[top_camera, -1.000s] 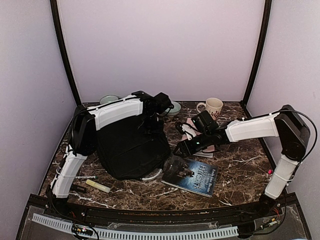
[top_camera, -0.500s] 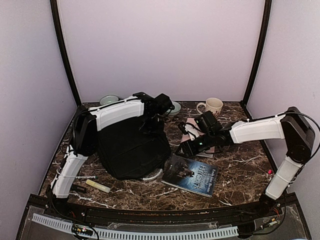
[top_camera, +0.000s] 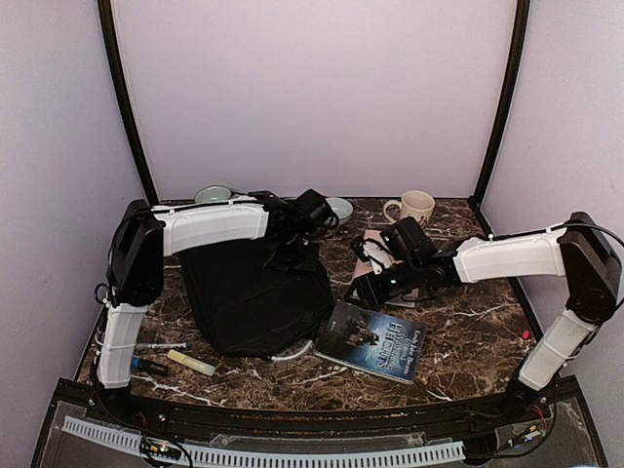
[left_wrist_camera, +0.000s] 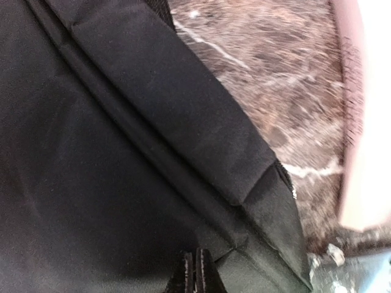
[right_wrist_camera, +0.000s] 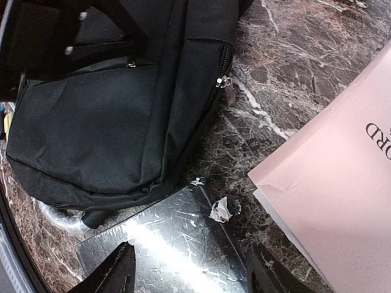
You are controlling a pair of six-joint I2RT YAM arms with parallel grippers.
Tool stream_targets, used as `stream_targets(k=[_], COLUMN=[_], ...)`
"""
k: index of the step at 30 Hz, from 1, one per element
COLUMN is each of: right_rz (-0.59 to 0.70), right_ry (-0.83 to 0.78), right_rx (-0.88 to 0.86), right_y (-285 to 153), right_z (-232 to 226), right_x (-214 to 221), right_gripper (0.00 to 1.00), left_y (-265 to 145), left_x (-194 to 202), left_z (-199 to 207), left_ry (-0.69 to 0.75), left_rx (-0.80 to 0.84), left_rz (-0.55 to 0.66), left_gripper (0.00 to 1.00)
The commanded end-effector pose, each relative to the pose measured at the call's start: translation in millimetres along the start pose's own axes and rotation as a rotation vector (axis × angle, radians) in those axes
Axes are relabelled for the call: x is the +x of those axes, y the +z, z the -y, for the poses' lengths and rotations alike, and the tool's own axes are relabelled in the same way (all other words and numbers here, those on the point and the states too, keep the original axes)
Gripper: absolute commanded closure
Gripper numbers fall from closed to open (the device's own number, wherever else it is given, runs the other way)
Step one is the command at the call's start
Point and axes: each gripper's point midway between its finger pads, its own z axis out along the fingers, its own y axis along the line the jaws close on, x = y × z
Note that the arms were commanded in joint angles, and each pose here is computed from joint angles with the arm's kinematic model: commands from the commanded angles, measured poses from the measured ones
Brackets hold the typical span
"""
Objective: Pack the student bag
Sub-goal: Grab the student bag from the lower front pocket.
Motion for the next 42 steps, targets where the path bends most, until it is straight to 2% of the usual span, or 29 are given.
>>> stream_targets(k=[1,7,13,19,26,31,42], right_rz=[0.060,0.141,0.224,0.269,0.225,0.169,0.155], right_ry=[0.042,0.080,0.042,-0.028,0.003,0.024,0.098], right_rx=[0.044,0.031,0.044,0.036,-0.077,-0.165,-0.225], right_y=[-12,-36,-49,-46,-24,-13,7], right_z=[-5,-21,-26,-22,-2,-6,-3], right_x=[-25,-58,-89,-106,-119,-118,-126], right_gripper=[0.38,0.37,0.36,0.34,0.34,0.33,0.31], left_y=[-43,-70,-91,-97,-93,-100,-114], left_x=[-16,-16,-10,-12,-3,-10,-6], left_z=[17,21,33,21,12,16,18], left_ry=[0.006,-0.007,0.015,0.063,0.032,0.011,0.021], left_rx=[0.131,0.241,0.385,0.335,0.328,0.352,0.402], left_rz=[0.099,0.146,0.183,0.199,0.204,0.221,0.222], left_gripper=[1.00,1.00,1.00,1.00,1.00,1.00,1.00])
